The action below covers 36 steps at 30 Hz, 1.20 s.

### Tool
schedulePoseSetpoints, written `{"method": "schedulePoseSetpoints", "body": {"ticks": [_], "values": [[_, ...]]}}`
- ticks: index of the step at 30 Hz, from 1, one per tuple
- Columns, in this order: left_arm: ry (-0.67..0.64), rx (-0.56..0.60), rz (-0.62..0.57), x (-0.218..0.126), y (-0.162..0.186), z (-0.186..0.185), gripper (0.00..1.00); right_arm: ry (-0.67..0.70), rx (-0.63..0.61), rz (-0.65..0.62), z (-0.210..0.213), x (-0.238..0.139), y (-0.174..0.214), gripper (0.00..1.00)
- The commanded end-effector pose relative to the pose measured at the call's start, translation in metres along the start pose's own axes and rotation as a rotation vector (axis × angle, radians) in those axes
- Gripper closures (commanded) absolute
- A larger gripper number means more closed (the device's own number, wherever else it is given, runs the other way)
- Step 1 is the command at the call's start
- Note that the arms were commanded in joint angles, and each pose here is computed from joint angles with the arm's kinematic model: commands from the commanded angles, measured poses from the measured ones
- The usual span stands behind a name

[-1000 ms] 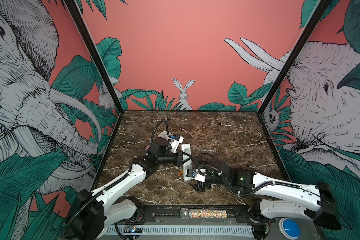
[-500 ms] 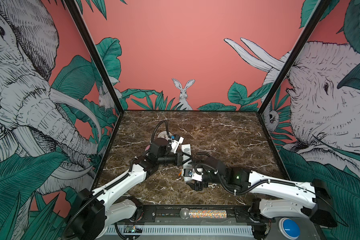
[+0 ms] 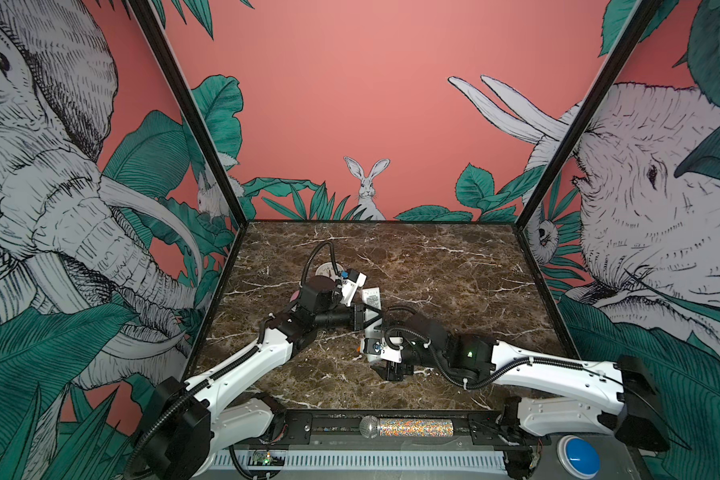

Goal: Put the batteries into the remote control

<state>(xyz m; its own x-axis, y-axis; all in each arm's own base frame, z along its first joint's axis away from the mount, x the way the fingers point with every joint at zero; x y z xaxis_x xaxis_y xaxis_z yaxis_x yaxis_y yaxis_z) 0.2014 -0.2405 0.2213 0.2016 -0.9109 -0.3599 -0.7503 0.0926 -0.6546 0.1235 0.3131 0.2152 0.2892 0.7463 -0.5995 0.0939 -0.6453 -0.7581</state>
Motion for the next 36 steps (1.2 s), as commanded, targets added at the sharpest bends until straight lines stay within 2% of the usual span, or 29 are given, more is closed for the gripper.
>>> {"method": "schedulePoseSetpoints", "body": {"ticks": [1,12,36], "values": [[0.051,0.036,-0.031,-0.003,-0.007,-0.011,1.0,-0.029,0.002,-0.013,0.003,0.002,-0.008,0.1],[0.048,0.045,-0.035,-0.002,-0.01,-0.011,1.0,-0.13,0.011,0.029,0.016,0.007,-0.002,0.15],[-0.009,0.057,-0.021,-0.002,-0.01,-0.005,1.0,-0.161,0.02,0.057,0.02,0.003,0.0,0.3]]}}
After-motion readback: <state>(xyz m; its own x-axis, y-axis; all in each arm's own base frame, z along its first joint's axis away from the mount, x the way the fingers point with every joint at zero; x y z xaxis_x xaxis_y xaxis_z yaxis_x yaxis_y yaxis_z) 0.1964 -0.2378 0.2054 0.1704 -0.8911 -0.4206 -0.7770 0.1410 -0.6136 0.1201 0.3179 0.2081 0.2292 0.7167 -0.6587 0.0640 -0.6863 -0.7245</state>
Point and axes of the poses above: each gripper's point midway between its finger pads, its own x axis out along the fingers, its own z axis along the line the jaws close on, y = z × x, the point moved 5 cm from there along -x, back along the fingers, and after that the axes turned 8 degrees about x, right-handed, at the moved point
